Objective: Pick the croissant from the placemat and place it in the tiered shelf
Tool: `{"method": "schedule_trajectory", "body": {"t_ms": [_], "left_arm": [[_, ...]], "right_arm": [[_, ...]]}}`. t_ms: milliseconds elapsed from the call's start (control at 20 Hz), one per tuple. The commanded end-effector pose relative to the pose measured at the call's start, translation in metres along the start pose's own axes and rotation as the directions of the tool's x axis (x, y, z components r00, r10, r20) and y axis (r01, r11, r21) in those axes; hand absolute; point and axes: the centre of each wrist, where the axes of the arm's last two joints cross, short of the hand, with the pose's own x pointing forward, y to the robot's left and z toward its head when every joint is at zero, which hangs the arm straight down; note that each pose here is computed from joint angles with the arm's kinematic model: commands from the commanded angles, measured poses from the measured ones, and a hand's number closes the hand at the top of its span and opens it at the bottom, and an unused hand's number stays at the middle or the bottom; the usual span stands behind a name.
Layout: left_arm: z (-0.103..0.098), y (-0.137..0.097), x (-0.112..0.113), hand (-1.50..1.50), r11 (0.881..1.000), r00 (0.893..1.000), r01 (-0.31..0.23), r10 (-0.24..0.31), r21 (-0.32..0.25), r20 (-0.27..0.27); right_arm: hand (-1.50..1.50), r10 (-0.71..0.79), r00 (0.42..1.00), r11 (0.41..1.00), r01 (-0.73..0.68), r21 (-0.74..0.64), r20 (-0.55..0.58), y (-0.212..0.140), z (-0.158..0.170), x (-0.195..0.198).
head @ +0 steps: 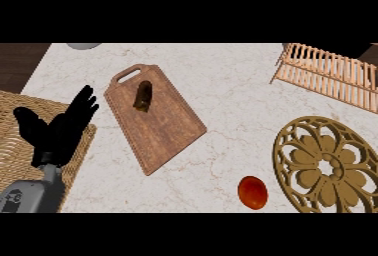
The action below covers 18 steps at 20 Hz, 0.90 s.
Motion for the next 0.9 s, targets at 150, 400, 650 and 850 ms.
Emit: {"method": "schedule_trajectory", "body": {"t_ms": [150,400,650,850], "left_arm": [[0.01,0.007,-0.062,0.0,0.998,0.969,-0.021,0.034,0.055,-0.244],[0.011,0.005,-0.048,0.0,0.999,0.973,-0.034,0.043,0.042,-0.227],[0.008,-0.004,-0.063,0.0,0.998,0.971,-0.034,0.046,0.057,-0.235],[0.007,0.0,-0.061,0.0,0.999,0.969,-0.034,0.042,0.04,-0.242]], "right_arm": [[1.5,0.05,0.999,0.998,-0.05,0.025,0.01,0.008,-0.026,-0.027],[1.5,0.049,0.999,0.999,-0.049,-0.007,-0.005,0.016,-0.044,-0.05],[1.5,0.065,0.998,0.998,-0.065,-0.018,0.006,0.023,-0.053,-0.055],[1.5,0.053,0.998,0.998,-0.052,-0.027,0.036,0.028,-0.06,-0.059]]}}
